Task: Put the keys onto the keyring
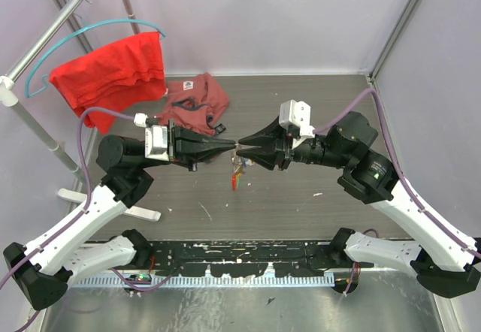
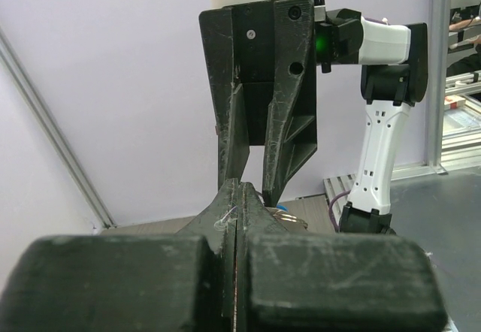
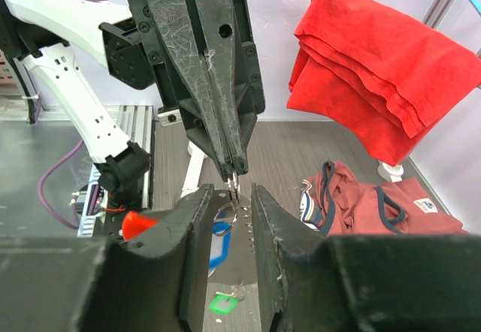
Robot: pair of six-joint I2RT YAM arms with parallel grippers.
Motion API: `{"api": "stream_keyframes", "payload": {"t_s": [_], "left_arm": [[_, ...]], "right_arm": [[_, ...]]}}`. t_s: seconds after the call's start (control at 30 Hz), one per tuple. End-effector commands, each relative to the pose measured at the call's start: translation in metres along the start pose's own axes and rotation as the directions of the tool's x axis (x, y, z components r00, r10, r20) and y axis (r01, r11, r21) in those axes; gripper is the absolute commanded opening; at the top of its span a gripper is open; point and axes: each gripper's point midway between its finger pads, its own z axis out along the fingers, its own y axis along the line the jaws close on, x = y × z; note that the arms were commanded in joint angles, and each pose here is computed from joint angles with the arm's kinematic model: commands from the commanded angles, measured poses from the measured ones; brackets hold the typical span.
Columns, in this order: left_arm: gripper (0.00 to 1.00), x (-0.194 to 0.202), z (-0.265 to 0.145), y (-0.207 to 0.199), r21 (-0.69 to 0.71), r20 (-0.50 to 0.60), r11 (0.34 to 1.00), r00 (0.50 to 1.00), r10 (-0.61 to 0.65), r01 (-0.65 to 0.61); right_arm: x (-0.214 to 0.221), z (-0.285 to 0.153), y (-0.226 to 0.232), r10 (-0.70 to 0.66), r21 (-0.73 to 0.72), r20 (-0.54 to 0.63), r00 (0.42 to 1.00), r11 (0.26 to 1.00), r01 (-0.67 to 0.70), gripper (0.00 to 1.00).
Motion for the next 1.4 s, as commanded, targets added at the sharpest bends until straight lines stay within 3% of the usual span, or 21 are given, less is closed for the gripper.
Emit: {"api": "stream_keyframes", "payload": {"t_s": [0.0, 0.17, 0.37, 0.47, 0.53, 0.67, 0.77, 1.0, 1.37], "left_arm": [[0.0, -0.022, 0.003, -0.003, 0.02, 0.057, 0.998, 0.997, 0.051, -0.053], [0.0, -0.022, 0.003, -0.003, 0.016, 0.058, 0.998, 0.997, 0.052, -0.053], [0.0, -0.021, 0.003, -0.002, 0.012, 0.055, 0.999, 0.997, 0.048, -0.049], [0.0, -0.02, 0.003, -0.002, 0.013, 0.032, 1.0, 0.999, 0.026, -0.027], [0.08, -0.016, 0.004, -0.003, 0.024, 0.003, 0.999, 1.0, 0.022, -0.022], [0.37, -0.007, 0.0, -0.002, 0.011, -0.083, 1.0, 0.997, 0.007, -0.006], [0.44, 0.003, -0.005, 0.0, 0.005, -0.175, 1.0, 0.985, 0.009, -0.008], [0.46, 0.035, -0.019, -0.001, 0.018, -0.376, 0.999, 0.926, -0.025, 0.035], [0.39, 0.058, -0.024, 0.003, 0.034, -0.488, 0.998, 0.872, -0.031, 0.055]], "right_arm": [[-0.024, 0.0, -0.001, -0.044, 0.004, 0.072, 0.996, 0.999, 0.044, 0.31], [-0.02, 0.0, -0.002, -0.044, 0.006, 0.062, 0.997, 0.999, 0.043, 0.29], [-0.019, -0.001, -0.003, -0.04, 0.015, 0.048, 0.998, 0.999, 0.039, 0.03], [-0.018, -0.003, -0.006, -0.043, 0.027, 0.014, 0.999, 0.999, 0.042, 0.01], [-0.014, -0.005, -0.009, -0.052, 0.035, -0.033, 0.998, 0.998, 0.053, 0.01], [-0.006, -0.012, -0.014, -0.045, 0.056, -0.151, 0.987, 0.997, 0.054, 0.01], [0.002, -0.019, -0.015, -0.019, 0.061, -0.243, 0.97, 0.997, 0.035, 0.01], [0.016, -0.025, -0.012, 0.034, 0.052, -0.382, 0.923, 0.999, -0.016, 0.01], [0.037, -0.015, -0.011, 0.043, 0.046, -0.498, 0.866, 0.999, -0.023, 0.01]]}}
